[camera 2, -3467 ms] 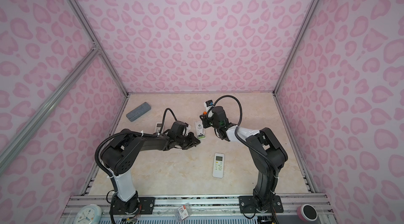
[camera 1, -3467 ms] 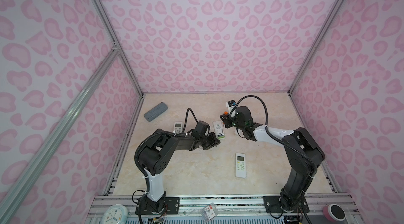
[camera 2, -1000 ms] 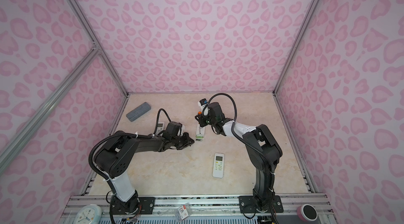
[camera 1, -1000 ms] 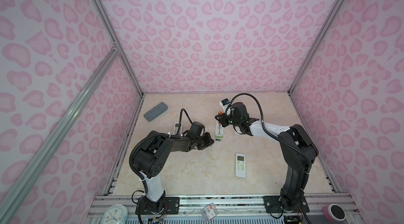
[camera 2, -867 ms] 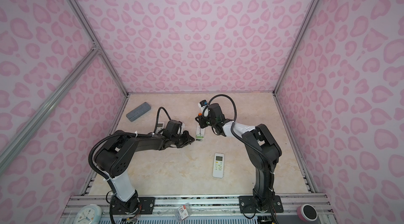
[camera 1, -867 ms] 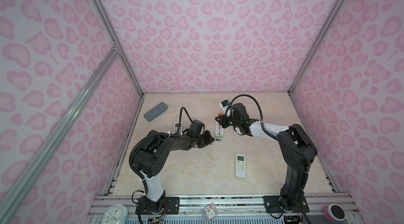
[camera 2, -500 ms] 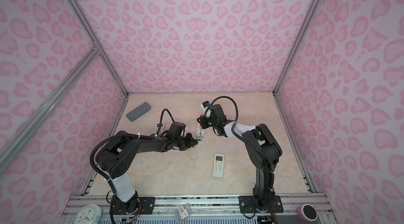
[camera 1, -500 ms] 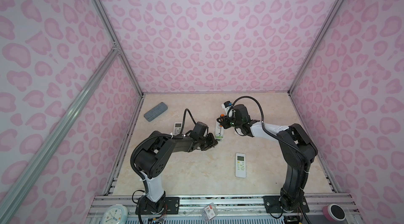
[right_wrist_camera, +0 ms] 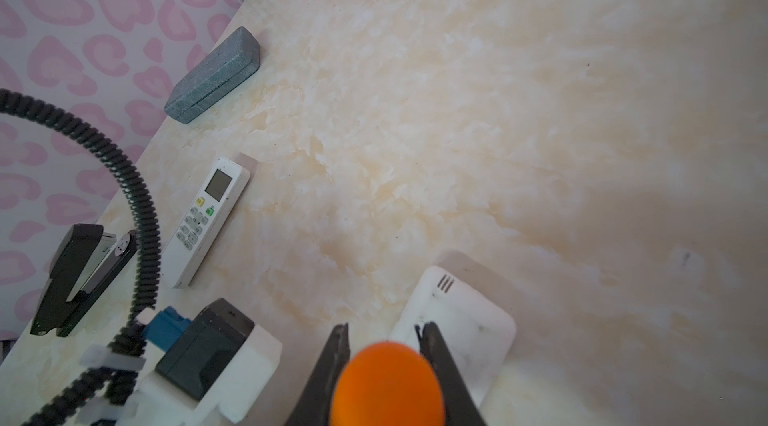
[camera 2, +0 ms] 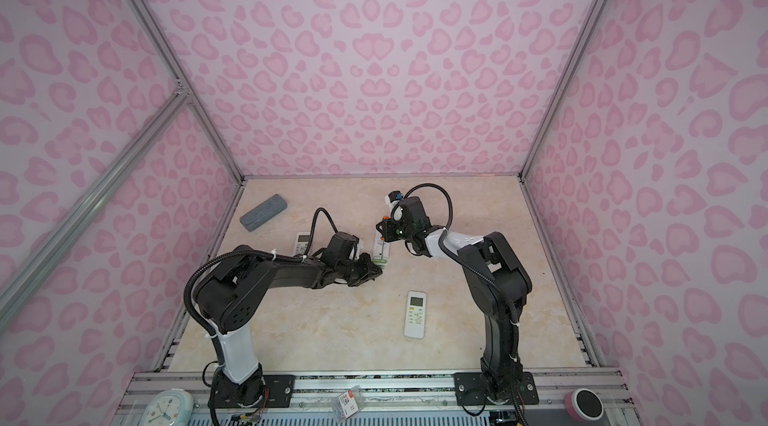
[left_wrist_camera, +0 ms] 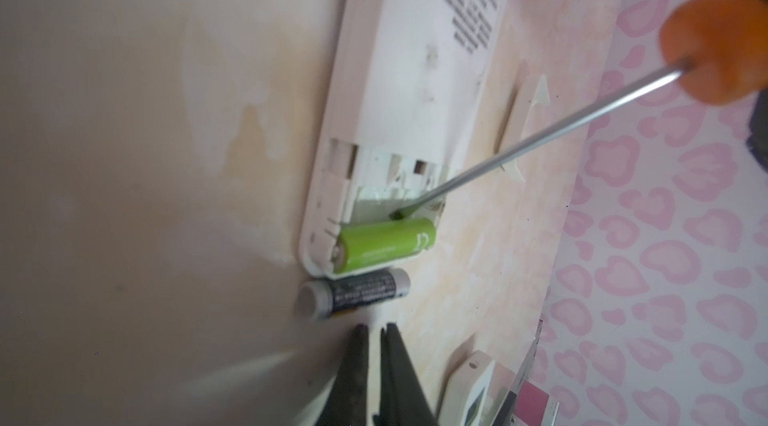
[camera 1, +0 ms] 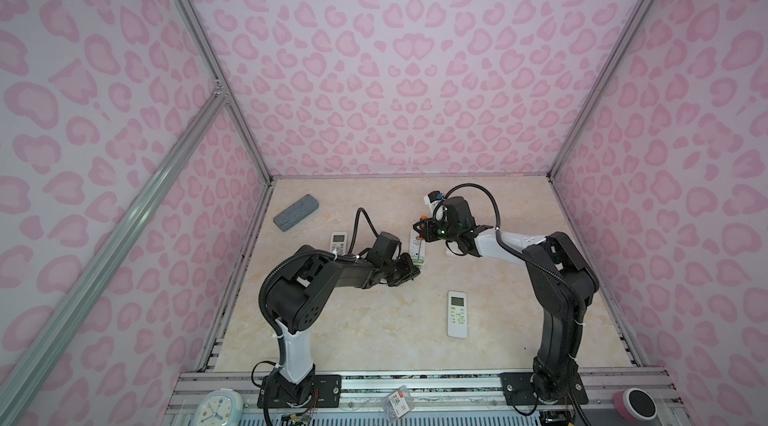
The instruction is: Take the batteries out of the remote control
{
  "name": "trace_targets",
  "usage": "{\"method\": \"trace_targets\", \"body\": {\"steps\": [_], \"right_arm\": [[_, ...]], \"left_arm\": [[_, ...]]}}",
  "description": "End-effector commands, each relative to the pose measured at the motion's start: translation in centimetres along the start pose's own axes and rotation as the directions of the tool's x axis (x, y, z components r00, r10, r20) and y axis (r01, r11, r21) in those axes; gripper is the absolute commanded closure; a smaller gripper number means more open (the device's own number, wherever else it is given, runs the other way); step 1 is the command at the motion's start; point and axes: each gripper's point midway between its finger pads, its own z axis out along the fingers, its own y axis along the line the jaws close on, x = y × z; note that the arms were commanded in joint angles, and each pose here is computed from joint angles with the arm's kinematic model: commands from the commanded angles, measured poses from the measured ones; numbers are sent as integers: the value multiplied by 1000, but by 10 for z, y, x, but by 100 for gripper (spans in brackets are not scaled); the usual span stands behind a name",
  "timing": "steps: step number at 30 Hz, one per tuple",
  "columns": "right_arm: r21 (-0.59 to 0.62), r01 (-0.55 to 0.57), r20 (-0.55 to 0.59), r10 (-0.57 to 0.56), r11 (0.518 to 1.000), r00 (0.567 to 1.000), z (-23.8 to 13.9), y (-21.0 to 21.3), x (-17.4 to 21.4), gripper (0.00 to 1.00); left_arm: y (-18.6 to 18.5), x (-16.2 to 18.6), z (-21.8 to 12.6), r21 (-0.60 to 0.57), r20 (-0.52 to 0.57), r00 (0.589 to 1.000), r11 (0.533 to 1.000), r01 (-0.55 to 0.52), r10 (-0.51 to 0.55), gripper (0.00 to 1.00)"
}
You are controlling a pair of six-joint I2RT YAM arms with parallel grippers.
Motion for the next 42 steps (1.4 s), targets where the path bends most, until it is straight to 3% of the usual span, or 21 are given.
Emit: {"method": "trace_targets", "body": {"steps": [1,25,32,42], "right_arm": [[23,-36,-72,38,999,997,4,-7,17,100],[79,-88,-154,99,993,983,18,-21,26,100],[81,9,-86,-2,997,996,3,-8,12,100],[106,56,-139,-41,993,989,5,-10,25,100]], "left_arm": [[7,-4,3,-27,16,1000,1000,5,-5,89],[29,-12,8,-60,27,999,998,29,-27,90],[29,-12,5,-63,33,999,998,24,-22,90],[27,-16,-2,-56,47,999,998,21,-19,89]]}}
